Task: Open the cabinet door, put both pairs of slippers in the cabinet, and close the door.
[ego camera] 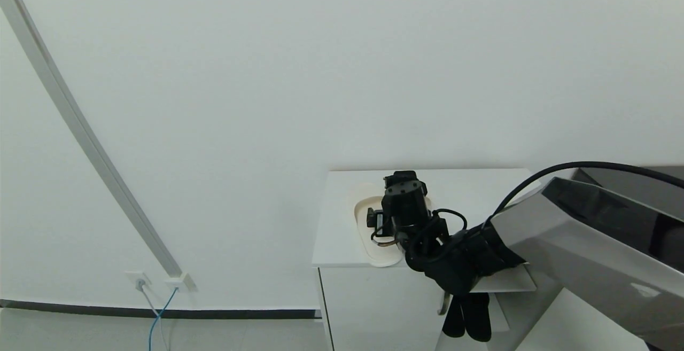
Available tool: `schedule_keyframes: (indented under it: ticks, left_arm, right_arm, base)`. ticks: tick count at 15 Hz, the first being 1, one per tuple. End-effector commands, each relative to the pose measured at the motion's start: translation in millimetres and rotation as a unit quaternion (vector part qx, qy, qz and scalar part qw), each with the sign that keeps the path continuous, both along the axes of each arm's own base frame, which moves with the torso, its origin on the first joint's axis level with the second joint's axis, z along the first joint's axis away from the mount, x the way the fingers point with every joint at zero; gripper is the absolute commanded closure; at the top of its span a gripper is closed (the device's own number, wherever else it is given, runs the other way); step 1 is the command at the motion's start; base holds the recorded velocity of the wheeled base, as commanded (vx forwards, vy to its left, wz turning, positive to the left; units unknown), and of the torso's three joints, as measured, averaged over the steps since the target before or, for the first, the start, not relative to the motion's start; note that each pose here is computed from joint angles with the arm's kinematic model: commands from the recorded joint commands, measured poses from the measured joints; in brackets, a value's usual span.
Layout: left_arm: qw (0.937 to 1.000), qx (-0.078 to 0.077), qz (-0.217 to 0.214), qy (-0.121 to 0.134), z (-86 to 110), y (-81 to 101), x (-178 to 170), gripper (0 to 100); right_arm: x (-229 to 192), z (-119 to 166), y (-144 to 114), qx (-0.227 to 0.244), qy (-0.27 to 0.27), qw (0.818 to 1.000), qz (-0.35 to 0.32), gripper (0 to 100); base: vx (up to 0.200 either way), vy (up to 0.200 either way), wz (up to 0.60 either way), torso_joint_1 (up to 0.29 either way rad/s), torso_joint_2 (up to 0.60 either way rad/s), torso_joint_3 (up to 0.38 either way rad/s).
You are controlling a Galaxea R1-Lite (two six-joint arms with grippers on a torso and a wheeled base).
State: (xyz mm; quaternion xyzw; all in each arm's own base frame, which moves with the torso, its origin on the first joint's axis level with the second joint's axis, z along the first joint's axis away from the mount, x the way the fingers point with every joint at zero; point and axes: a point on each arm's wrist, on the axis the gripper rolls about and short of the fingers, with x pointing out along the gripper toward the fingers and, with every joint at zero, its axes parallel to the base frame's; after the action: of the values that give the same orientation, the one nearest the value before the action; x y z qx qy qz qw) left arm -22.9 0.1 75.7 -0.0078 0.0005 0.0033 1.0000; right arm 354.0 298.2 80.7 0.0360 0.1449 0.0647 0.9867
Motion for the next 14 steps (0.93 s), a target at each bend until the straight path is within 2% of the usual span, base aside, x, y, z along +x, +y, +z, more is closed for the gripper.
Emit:
schedule_keyframes:
  ticks: [1,7,11,12,14]
  left_arm:
    - [1.0000,0.000,0.000,0.001,0.0,0.0,0.1,100]
    - [1.0000,0.000,0.000,0.001,0.0,0.0,0.1,100]
    - [1.0000,0.000,0.000,0.001,0.0,0.0,0.1,100]
    - [1.0000,0.000,0.000,0.000,-0.1,0.0,0.0,100]
    - [1.0000,0.000,0.001,0.001,0.0,0.0,0.1,100]
  right_arm:
    - [13.3,-13.8,1.1,-0.003,0.002,1.000,-0.006,0]
    - [24.0,-15.6,3.0,-0.017,-0.030,0.999,0.009,0]
    - [26.7,-20.3,5.6,-0.019,-0.032,0.999,0.015,0]
    - [26.7,-20.3,5.7,-0.018,-0.031,0.999,0.018,100]
    - [27.9,-18.0,6.9,-0.015,-0.034,0.999,0.020,100]
  base:
    - [0.000,0.000,0.00,0.000,0.00,0.000]
    - [0.000,0.000,0.00,0.000,0.00,0.000]
    - [0.000,0.000,0.00,0.000,0.00,0.000]
    - [0.000,0.000,0.00,0.000,0.00,0.000]
    - [0.000,0.000,0.00,0.000,0.00,0.000]
